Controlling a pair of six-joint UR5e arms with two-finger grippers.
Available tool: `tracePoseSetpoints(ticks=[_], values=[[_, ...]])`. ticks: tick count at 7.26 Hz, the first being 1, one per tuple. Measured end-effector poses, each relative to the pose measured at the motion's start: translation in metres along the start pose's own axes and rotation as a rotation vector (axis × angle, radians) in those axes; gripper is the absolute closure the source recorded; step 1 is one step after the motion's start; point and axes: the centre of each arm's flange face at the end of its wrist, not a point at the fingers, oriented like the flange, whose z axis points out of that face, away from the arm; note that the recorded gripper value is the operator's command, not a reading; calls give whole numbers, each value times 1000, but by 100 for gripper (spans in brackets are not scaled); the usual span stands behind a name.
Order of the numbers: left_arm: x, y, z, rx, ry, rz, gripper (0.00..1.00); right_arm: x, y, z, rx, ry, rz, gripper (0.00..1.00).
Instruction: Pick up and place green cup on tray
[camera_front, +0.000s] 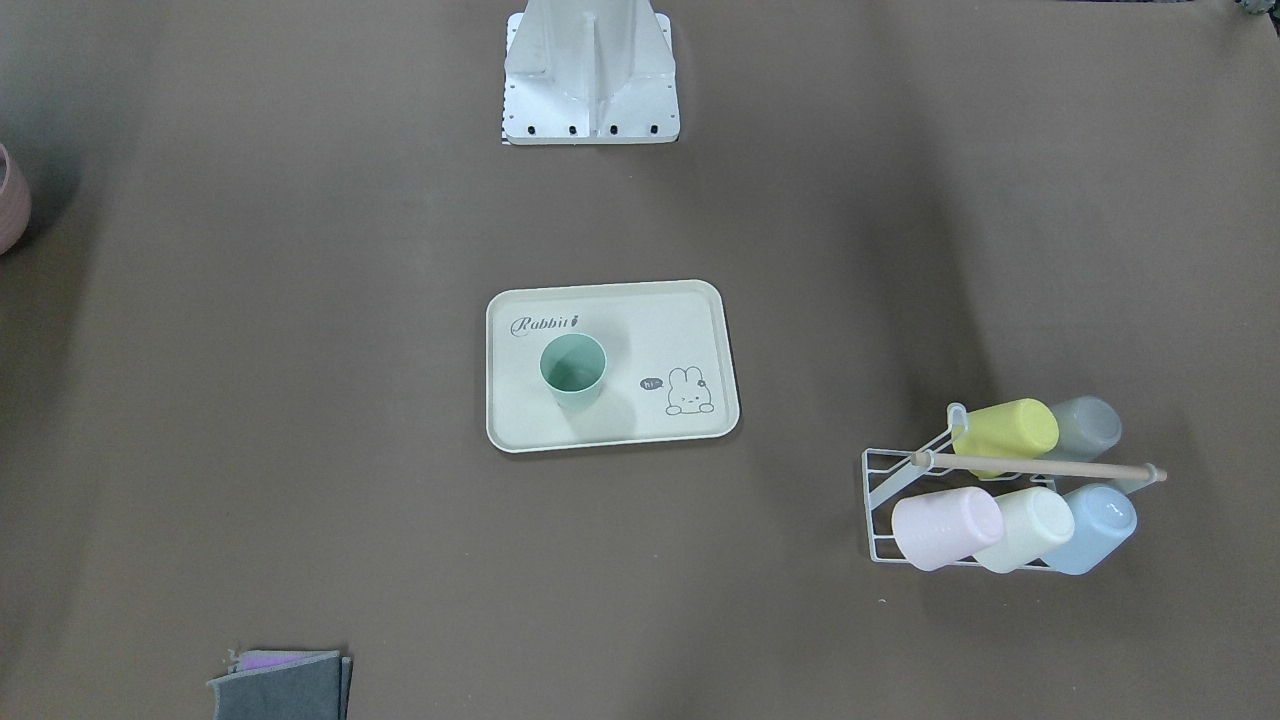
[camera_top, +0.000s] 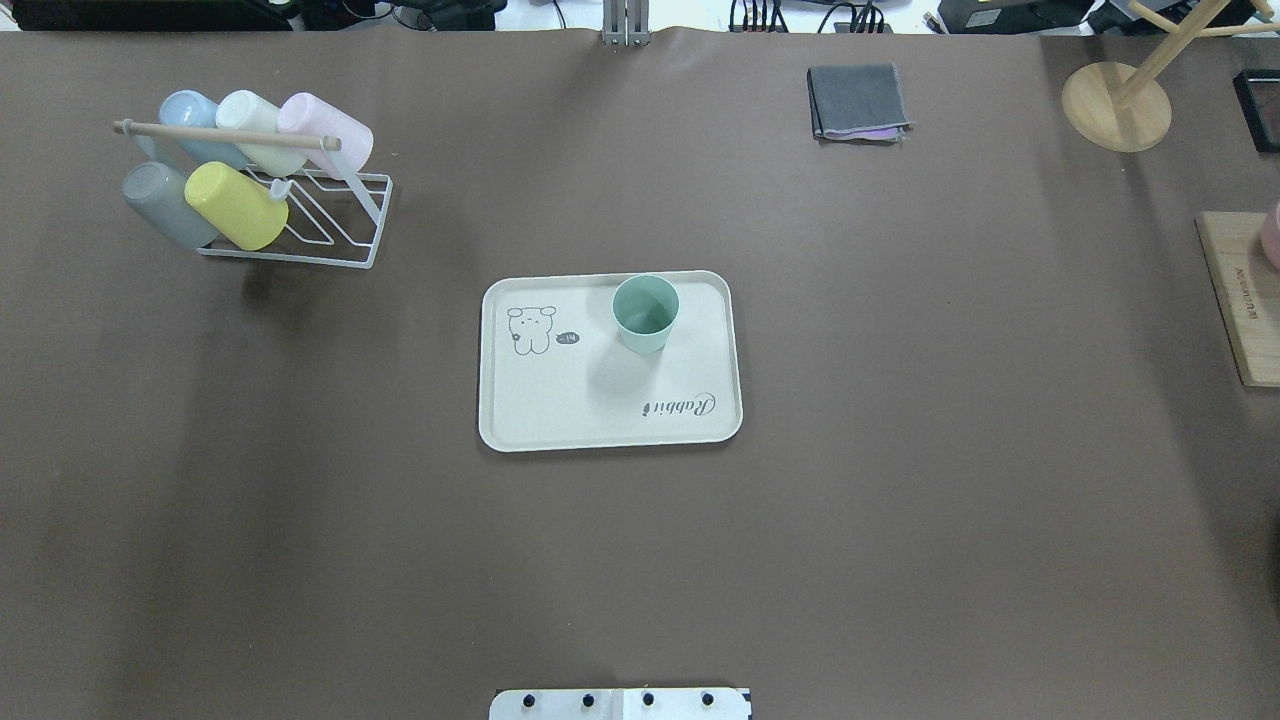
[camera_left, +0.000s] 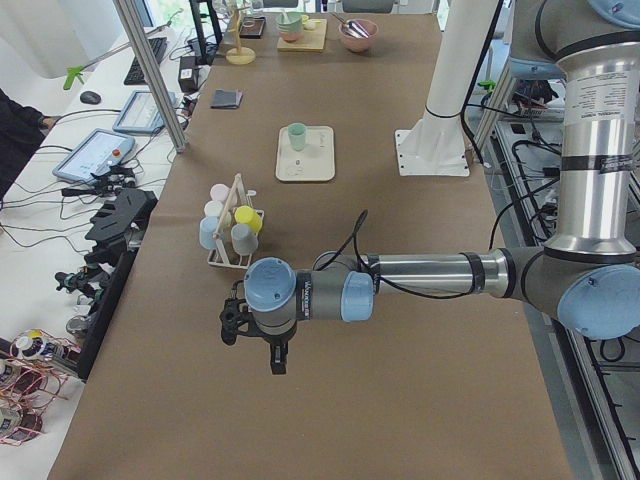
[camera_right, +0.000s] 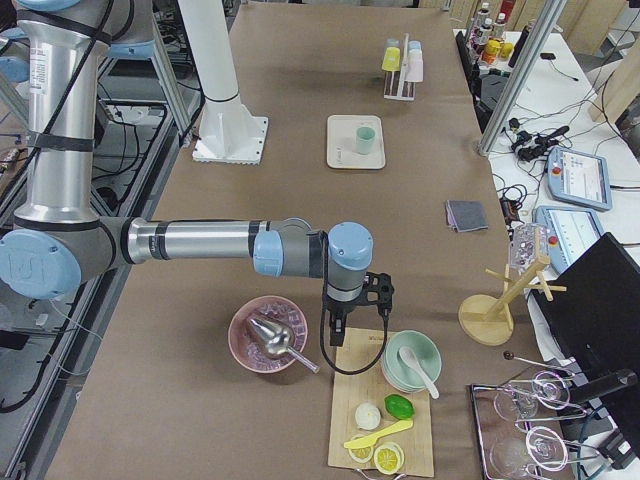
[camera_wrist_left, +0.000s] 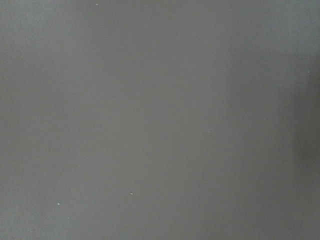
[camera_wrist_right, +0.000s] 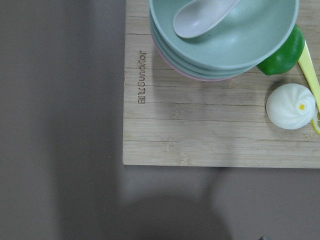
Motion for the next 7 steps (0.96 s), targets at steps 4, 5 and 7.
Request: tracePoseSetpoints(ticks=[4,5,7], values=[[0,-5,-18,36,2,-4,2,0,0,0,0,0,0,0],[1,-6,-21,41,1,-3,2,0,0,0,0,0,0,0],[2,-6,-24,46,0,0,2,0,0,0,0,0,0,0]])
